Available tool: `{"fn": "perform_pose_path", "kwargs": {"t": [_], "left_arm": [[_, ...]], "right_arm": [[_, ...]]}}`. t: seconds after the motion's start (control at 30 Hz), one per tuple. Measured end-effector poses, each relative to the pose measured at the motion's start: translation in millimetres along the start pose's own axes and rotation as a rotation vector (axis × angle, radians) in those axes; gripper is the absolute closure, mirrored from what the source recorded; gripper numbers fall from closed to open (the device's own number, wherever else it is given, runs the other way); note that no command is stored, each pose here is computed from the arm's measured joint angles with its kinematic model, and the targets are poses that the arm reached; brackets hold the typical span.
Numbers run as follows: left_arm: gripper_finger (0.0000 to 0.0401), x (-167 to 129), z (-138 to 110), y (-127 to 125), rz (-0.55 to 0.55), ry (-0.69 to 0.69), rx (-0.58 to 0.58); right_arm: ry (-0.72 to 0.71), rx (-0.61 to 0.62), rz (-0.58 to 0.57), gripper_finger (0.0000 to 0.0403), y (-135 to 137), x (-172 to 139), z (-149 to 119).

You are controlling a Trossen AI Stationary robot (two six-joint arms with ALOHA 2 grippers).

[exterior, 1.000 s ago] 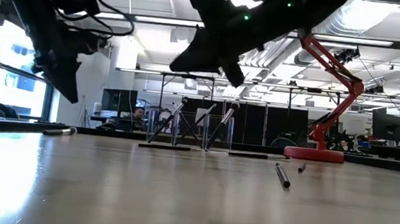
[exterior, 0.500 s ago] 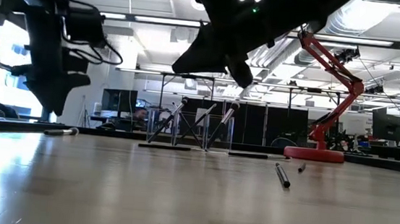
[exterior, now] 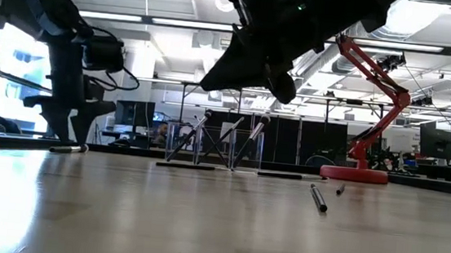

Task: Put items in baskets/containers
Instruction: Put the black powder brush into the transparent organizer

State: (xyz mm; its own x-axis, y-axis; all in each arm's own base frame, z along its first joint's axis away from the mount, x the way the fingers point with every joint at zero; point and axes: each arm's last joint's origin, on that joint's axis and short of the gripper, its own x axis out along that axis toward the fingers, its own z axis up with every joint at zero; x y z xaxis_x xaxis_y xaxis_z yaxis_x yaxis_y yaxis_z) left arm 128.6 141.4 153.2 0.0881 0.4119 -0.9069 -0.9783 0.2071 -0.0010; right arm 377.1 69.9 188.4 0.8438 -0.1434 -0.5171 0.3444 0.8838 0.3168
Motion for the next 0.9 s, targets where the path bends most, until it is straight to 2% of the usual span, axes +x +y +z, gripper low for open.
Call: {"fn": "perform_pose_path", "kwargs": {"t": [0.33, 0.43, 0.67, 0.77, 0.9], "left_arm": [[0.0219, 29, 4, 10, 0.031, 0.138, -0.069], [0.0219, 31, 7, 12, 0.018, 0.161, -0.086], [0.0224, 27, 15, 9, 0.01, 0.167, -0.041], [0.0247, 27, 15, 9, -0.011, 0.177, -0.019], [0.0309, 27, 15, 8, -0.046, 0.192, -0.022]], "right_arm": [[0.008, 0.031, 0.012, 0.0403, 11, -4, -8], [0.005, 0.031, 0.011, 0.0402, 12, -5, -8], [0.004, 0.074, 0.011, 0.0403, 12, -5, -8], [0.001, 0.076, 0.014, 0.0403, 12, -5, -8], [0.01, 0.075, 0.025, 0.0402, 13, -5, -8]]}}
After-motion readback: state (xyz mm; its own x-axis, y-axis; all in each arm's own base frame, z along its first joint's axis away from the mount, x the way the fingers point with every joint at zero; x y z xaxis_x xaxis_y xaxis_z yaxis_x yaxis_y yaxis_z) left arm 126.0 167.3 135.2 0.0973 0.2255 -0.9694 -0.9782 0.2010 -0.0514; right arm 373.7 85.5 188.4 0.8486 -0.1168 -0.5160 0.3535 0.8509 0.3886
